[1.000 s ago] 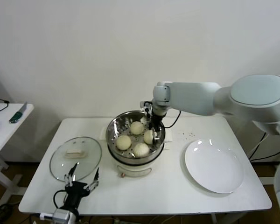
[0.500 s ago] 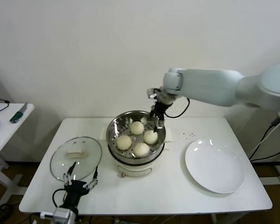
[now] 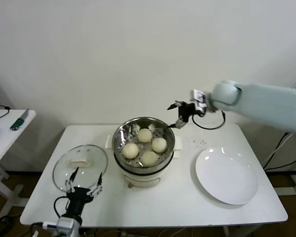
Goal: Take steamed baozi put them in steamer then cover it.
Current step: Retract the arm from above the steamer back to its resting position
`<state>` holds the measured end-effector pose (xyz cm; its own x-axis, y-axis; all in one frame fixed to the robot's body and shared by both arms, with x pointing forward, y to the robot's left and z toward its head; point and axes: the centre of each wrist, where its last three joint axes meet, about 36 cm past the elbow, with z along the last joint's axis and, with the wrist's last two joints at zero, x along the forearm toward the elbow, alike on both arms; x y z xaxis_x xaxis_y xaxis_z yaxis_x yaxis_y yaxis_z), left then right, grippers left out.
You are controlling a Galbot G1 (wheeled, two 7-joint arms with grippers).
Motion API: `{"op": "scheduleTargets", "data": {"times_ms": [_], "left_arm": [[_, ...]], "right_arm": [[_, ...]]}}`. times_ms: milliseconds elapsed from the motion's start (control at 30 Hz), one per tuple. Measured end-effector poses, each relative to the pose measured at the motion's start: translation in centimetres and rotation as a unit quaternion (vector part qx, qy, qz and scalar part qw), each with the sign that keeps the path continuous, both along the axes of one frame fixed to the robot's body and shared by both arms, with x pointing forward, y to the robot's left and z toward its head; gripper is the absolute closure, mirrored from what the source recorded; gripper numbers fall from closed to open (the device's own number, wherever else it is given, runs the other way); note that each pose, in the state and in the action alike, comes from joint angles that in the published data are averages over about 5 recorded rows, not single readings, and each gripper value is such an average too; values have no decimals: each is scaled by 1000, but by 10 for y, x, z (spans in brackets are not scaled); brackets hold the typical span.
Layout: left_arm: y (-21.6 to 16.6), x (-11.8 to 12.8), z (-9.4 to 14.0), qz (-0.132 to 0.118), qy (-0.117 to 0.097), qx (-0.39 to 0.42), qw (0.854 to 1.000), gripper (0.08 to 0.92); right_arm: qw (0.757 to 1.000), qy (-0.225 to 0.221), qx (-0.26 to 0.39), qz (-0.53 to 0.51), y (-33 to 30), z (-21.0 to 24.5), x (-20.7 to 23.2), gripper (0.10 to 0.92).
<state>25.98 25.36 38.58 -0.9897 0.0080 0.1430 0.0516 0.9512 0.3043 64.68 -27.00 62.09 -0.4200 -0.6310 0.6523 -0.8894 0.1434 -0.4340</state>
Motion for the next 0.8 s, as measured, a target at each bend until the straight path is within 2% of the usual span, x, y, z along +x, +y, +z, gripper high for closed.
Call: {"op": "scheduleTargets", "data": {"times_ms": [200, 333, 533, 800], "left_arm": [[-7, 6, 6, -1, -15, 17, 1000, 177], [-9, 8, 8, 3, -16, 32, 999, 177], [-5, 7, 9, 16, -18, 66, 998, 177], [0, 10, 10, 23, -34, 152, 988, 177]], "right_arm": [[991, -27, 118, -60, -37, -49, -39, 200], [978, -47, 175, -101, -59, -72, -63, 200], [959, -70, 229, -148, -84, -98, -94, 200], [931, -86, 296, -194, -89, -137, -132, 200]]}}
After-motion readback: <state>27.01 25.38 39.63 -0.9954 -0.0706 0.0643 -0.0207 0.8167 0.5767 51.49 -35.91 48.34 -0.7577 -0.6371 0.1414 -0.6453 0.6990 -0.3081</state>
